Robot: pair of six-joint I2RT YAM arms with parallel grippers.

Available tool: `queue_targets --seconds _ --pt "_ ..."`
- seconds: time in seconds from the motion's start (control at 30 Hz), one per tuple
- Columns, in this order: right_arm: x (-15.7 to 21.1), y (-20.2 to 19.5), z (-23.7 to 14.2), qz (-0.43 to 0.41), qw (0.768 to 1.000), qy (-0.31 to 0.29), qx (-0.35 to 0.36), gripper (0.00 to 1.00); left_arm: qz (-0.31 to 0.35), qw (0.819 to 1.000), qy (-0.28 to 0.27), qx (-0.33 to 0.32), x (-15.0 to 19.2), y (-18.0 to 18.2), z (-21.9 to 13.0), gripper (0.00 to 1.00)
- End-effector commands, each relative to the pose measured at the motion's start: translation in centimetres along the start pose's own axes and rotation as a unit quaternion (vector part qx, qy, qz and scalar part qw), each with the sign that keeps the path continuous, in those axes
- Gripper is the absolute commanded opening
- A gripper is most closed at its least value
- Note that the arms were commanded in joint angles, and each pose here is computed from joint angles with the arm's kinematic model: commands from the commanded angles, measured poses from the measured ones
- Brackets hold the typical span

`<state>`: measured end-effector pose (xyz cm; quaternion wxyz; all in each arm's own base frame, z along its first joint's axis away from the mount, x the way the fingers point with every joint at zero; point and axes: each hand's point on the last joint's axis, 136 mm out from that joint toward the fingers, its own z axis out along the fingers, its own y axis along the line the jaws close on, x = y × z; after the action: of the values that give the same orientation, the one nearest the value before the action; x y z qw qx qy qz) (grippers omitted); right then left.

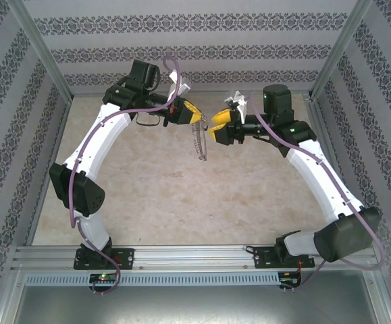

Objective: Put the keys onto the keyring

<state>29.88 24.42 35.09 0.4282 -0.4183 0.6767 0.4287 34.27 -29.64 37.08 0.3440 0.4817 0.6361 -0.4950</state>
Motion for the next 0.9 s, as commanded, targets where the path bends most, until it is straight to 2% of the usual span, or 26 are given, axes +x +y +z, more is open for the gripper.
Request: queue_targets --seconds 0.0,0.37,0.67,0.77,0.87 --pt "-0.4 0.0 0.3 -0.007 1.0 -0.017 -0.014 0.56 0.031 0.999 -0.021 0.013 -1.8 -1.8 -0.4 0.0" --pt "-0.6 -1.1 1.8 0.002 0.999 -0.023 -0.032 0.57 0.035 0.999 -0.026 0.025 -2.1 -2.6 -0.5 0.0" --pt "-0.4 -1.7 3.4 0.006 0.999 -0.024 -0.033 0.53 0.04 0.998 -0.028 0.03 -2.3 -3.0 -0.4 0.0" --pt "-0.2 -1.7 3.9 0.009 0.999 -0.02 -0.034 0.4 0.04 0.998 -0.028 0.03 -2.3 -3.0 -0.4 0.0" --pt "0.2 -1.5 4.0 0.012 0.999 -0.017 -0.036 0.2 0.043 0.998 -0.029 0.028 -2.4 -3.0 -0.4 0.0"
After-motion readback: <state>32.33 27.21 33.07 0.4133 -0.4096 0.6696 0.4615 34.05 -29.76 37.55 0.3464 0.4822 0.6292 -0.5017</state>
